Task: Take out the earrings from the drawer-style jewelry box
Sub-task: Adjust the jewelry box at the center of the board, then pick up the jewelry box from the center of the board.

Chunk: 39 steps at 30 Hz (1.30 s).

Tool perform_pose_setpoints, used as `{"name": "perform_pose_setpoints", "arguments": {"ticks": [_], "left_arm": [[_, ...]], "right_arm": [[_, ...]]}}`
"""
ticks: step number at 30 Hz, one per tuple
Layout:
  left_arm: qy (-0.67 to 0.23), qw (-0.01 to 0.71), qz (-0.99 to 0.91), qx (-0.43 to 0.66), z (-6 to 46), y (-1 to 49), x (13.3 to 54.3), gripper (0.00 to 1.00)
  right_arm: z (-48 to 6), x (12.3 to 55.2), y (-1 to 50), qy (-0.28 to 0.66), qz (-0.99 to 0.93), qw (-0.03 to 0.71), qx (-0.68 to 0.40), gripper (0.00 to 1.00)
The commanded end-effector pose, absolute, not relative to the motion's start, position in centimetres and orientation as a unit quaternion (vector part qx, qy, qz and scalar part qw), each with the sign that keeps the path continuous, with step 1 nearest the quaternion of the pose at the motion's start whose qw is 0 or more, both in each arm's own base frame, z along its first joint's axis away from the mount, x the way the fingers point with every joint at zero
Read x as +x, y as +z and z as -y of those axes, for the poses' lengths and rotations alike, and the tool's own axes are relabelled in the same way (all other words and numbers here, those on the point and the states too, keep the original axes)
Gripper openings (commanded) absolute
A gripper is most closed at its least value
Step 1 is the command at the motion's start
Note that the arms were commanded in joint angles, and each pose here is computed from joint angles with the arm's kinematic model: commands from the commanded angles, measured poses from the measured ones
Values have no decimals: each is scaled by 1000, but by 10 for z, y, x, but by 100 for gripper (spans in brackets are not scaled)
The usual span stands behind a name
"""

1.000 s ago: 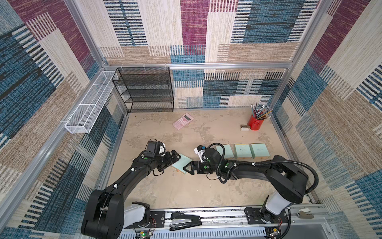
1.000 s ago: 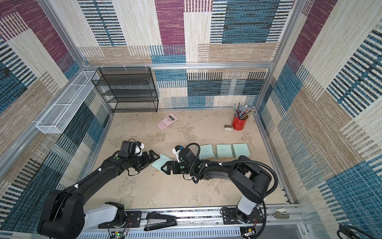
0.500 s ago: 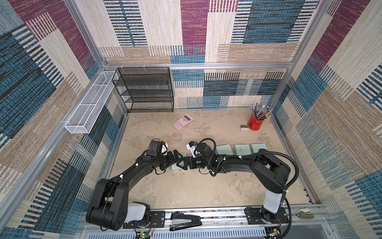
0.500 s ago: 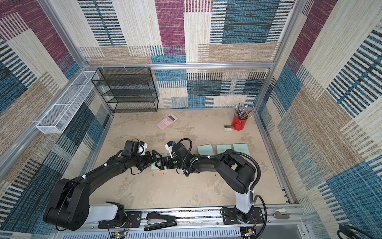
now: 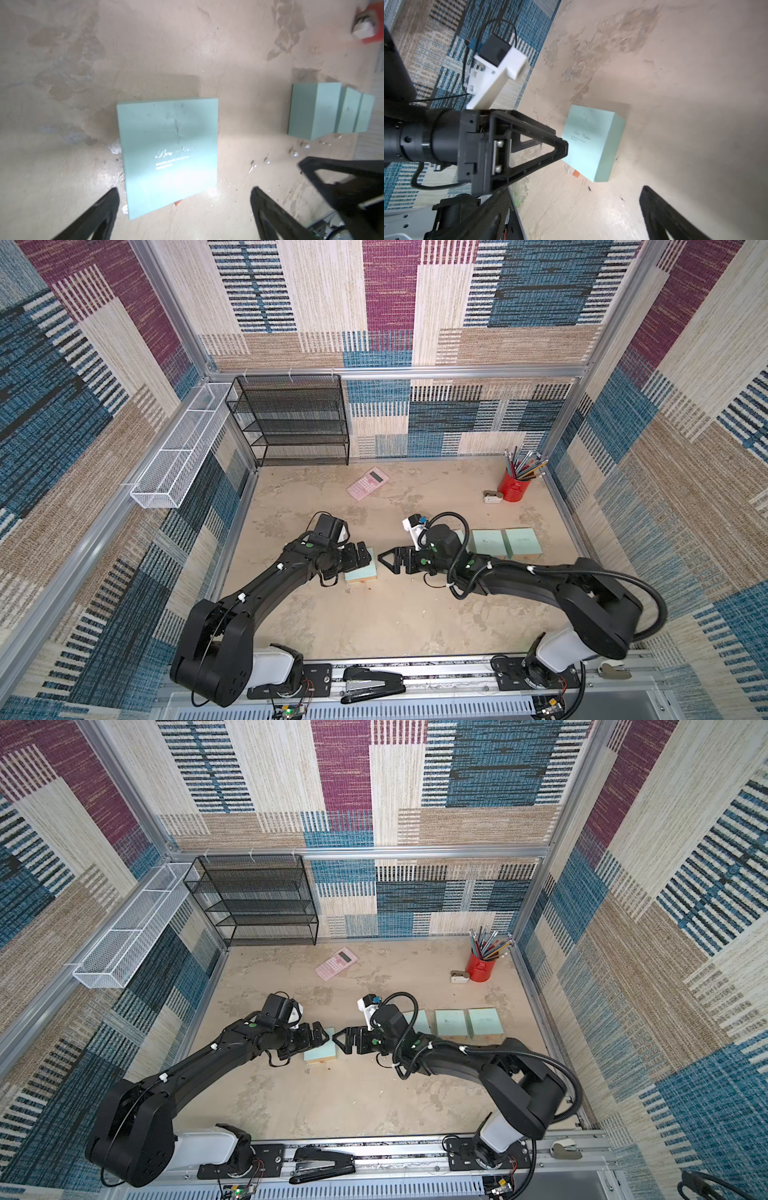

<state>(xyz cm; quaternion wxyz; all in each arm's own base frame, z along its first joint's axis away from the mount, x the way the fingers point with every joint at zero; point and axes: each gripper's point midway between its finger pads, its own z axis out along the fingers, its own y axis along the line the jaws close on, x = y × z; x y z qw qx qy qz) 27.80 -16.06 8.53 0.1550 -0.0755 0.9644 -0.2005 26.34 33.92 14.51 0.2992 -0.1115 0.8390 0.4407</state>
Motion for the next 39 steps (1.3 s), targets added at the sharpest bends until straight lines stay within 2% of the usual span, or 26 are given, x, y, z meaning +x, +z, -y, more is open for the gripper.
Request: {"name": "perform_pose_setpoints", "arguments": {"ticks": [1, 13, 19, 39], "left_arm": [[-130, 132, -980, -75, 153, 74, 269, 99], [-40, 117, -989, -79, 159, 59, 273, 98], [-15, 141, -986, -83, 154, 71, 271, 99], [4, 104, -991, -83, 170, 42, 273, 98]], "right_arm": [[-310, 265, 158, 414, -841, 338, -84, 99], [-255, 235, 186, 413, -821, 390, -61, 99], [-253, 230, 181, 417, -820, 386, -67, 99], [-249, 222, 175, 423, -820, 378, -69, 99]]}}
